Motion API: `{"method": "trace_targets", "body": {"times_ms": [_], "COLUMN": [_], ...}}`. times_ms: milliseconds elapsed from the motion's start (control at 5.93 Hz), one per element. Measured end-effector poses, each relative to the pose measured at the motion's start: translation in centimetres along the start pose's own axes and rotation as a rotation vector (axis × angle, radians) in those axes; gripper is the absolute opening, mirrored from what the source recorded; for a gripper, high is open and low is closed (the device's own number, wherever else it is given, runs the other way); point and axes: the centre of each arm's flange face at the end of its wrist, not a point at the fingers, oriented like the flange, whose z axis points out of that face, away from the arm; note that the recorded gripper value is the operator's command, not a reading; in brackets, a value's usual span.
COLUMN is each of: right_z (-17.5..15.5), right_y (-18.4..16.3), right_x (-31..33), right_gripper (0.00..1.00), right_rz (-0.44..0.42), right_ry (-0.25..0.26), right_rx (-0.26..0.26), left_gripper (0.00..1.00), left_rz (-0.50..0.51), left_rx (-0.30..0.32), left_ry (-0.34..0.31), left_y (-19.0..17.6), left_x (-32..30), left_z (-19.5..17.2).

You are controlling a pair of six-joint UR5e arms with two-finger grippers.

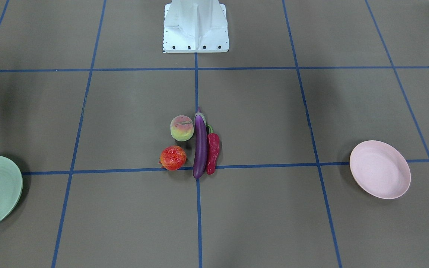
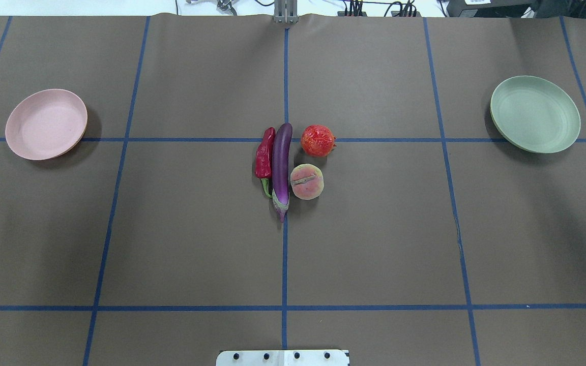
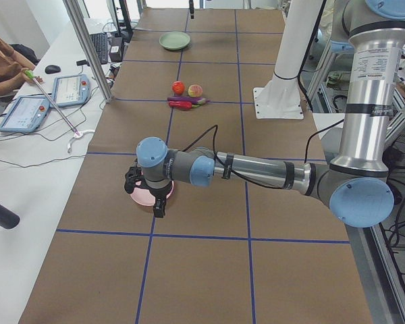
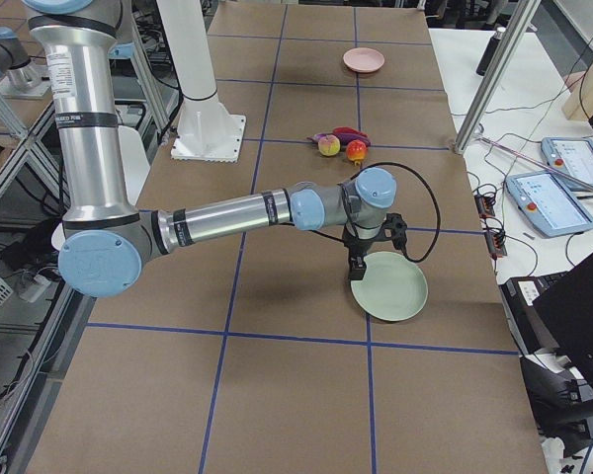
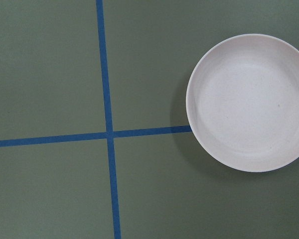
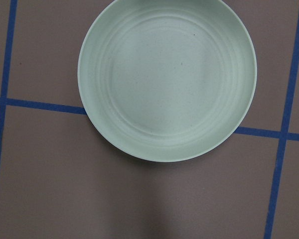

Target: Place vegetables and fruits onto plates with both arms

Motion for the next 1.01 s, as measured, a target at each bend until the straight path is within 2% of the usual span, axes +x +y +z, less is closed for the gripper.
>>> {"method": "trace_targets", "body": {"times_ms": [674,1012], "right_z": [0.1,0.2], "right_y": [1.7,1.8], "right_x": [1.5,1.5], "right_gripper": [1.0,1.0], "right_rz": [0.024,0.029], "right_ry": [-0.005,-0.019], "right_rx": [-0.005,-0.01], "left_gripper": [1.0,1.0], "left_rz": [-0.044,-0.033], "left_rx": [0.0,0.011], "left_ry": [0.023,0.031], "left_y": [1.4,2.6], "left_x": [-1.0,-0.4], "left_z": [-0.3,-0.9]}}
